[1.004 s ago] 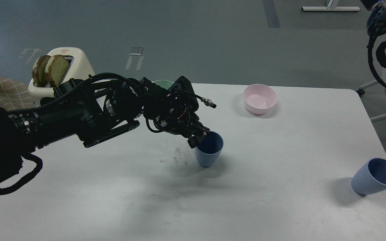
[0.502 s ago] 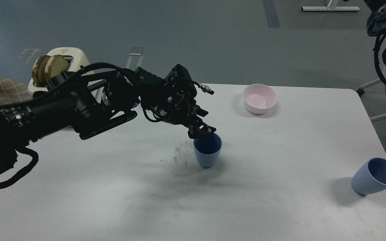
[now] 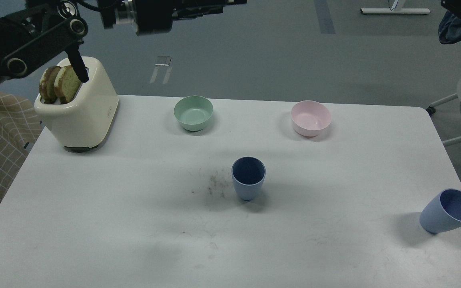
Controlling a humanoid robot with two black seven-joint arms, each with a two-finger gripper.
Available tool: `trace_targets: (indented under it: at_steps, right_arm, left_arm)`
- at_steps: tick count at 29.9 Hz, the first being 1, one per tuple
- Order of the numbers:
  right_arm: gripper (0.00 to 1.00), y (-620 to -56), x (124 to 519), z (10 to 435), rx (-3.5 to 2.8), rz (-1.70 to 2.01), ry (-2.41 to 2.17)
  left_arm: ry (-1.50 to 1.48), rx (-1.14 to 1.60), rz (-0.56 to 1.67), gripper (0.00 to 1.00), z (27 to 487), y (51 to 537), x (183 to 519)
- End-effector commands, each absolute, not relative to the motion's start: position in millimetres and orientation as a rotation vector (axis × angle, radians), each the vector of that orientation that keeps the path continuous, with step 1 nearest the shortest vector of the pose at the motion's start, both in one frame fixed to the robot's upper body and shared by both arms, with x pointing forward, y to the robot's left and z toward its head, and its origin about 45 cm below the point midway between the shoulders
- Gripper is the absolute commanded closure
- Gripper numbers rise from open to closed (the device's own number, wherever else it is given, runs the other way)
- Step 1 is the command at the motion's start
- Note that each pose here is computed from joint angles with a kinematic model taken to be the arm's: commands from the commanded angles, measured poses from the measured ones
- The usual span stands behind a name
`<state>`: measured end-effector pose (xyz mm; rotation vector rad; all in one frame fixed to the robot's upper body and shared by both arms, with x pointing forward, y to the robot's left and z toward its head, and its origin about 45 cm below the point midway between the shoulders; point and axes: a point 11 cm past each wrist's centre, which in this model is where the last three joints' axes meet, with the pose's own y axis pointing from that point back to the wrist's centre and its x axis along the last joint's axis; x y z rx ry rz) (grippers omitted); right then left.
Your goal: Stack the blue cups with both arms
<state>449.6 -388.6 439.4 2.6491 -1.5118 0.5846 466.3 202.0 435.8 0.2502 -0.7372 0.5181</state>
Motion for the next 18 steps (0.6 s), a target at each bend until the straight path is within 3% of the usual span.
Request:
trace_targets:
  at_steps: [1,9,18]
  right_arm:
    - [0.0,-419,428,427,2.48,0.615,-1.416]
    - [0.0,-496,352,372,1.993,0.606,-1.012]
    - [0.0,-533,288,317,1.806,0.483,-0.782]
  left_arm:
    - [-0.565,0.116,0.65,0.02,428,230,474]
    - [-0.457,0.095,0.684,0.02,394,239,472]
    - [-0.427,0.082,0.662,0.02,378,221,470]
